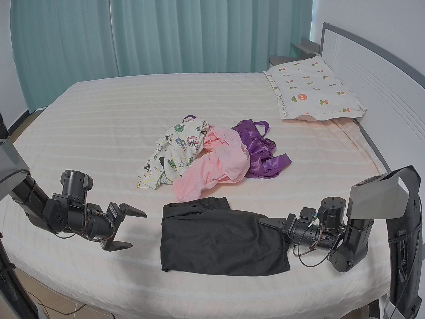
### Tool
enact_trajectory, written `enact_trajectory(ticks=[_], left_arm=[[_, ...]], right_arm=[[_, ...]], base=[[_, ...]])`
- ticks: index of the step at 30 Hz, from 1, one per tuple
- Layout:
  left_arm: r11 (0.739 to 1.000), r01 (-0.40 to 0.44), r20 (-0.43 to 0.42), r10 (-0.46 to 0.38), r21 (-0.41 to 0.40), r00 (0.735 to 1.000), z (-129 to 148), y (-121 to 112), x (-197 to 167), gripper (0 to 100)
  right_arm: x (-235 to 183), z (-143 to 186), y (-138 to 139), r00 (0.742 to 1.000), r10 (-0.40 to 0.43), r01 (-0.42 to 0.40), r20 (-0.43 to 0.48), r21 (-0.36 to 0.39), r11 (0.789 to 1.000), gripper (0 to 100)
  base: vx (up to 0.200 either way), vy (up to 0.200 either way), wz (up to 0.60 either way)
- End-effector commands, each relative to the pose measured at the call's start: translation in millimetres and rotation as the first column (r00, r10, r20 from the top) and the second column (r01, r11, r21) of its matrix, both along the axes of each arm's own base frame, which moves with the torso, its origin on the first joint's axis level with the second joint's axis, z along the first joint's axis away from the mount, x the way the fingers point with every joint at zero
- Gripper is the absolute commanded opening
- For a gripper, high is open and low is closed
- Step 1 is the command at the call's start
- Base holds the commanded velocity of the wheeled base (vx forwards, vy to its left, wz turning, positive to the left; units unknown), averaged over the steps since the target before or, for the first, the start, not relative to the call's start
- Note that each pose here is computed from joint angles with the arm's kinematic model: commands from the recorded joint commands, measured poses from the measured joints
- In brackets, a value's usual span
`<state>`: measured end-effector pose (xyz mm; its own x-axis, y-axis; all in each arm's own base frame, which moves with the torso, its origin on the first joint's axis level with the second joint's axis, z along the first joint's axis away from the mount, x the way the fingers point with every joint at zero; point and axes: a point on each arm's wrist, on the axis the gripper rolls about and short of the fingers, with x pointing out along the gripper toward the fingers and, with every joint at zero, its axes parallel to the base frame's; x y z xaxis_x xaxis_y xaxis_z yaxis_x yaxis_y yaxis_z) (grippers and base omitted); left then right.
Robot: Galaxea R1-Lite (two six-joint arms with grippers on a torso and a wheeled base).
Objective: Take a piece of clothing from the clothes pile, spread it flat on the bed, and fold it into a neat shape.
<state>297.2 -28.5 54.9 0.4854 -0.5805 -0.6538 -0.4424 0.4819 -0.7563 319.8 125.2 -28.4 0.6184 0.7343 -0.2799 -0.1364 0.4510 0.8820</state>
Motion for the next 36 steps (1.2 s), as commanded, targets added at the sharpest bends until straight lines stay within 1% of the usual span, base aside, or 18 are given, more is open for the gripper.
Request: enact_trajectory(ticks=[1,4,10,12,14,15,16,21,22,29,34,36], left_arm=[[1.000,0.000,-0.001,0.000,-0.001,1.000,-0.4,0.0,0.2,100],[1.000,0.000,-0.002,0.000,-0.001,1.000,-0.7,0.0,-0.2,100],[1.000,0.000,-0.002,0.000,-0.001,1.000,-0.7,0.0,-0.2,100],[1.000,-0.001,-0.002,0.001,0.001,1.000,-0.7,0.1,-0.2,100],[1.000,0.000,-0.002,0.000,-0.001,1.000,-0.7,0.0,-0.2,100],[1.000,0.000,-0.002,0.000,-0.001,1.000,-0.7,0.0,-0.2,100],[1.000,0.000,-0.001,0.000,-0.001,1.000,-0.2,0.0,-0.3,100],[1.000,-0.001,-0.003,0.001,-0.001,1.000,-0.5,0.1,-0.6,100],[1.000,-0.001,-0.003,0.001,-0.001,1.000,-0.5,0.1,-0.6,100],[1.000,-0.001,-0.002,0.001,-0.001,1.000,-0.2,0.0,-0.3,100],[1.000,-0.001,-0.003,0.001,-0.001,1.000,-0.5,0.1,-0.6,100],[1.000,-0.001,-0.002,0.001,0.001,1.000,-0.7,0.1,-0.2,100]], right_arm=[[3.4,12.1,-1.8,1.000,-0.023,0.024,-0.009,0.064,0.998,0],[6.2,17.7,-8.7,0.998,-0.032,0.037,-0.047,0.118,0.992,0],[6.8,14.7,-6.8,0.999,-0.023,0.028,-0.046,0.113,0.993,0],[8.0,15.3,-7.1,0.999,-0.029,0.031,-0.028,0.102,0.994,0],[5.3,15.7,-8.8,0.998,-0.065,0.066,-0.019,0.078,0.995,0],[5.1,16.1,-9.0,0.998,-0.067,0.069,-0.017,0.076,0.995,0],[-1.0,14.3,-10.2,0.994,-0.102,0.104,-0.028,0.050,0.993,0],[-4.6,11.6,-11.4,0.995,-0.101,0.101,0.025,-0.022,0.995,0],[-5.4,10.7,-11.3,0.994,-0.104,0.104,0.025,-0.029,0.994,100],[-6.7,11.3,-12.0,0.993,-0.116,0.117,0.029,-0.039,0.992,100],[11.2,13.0,-32.6,0.981,-0.190,0.191,0.049,-0.011,0.982,100],[19.5,6.3,-31.2,0.979,-0.198,0.198,0.055,-0.008,0.980,100]], base=[[0.000,0.000,0.00],[0.000,0.000,0.00],[0.000,0.000,0.00],[0.000,0.000,0.00],[0.000,0.000,0.00],[0.000,0.000,0.00],[0.000,0.000,0.00],[0.000,0.000,0.00],[0.000,0.000,0.00],[0.000,0.000,0.00],[0.000,0.000,0.00],[0.000,0.000,0.00]])
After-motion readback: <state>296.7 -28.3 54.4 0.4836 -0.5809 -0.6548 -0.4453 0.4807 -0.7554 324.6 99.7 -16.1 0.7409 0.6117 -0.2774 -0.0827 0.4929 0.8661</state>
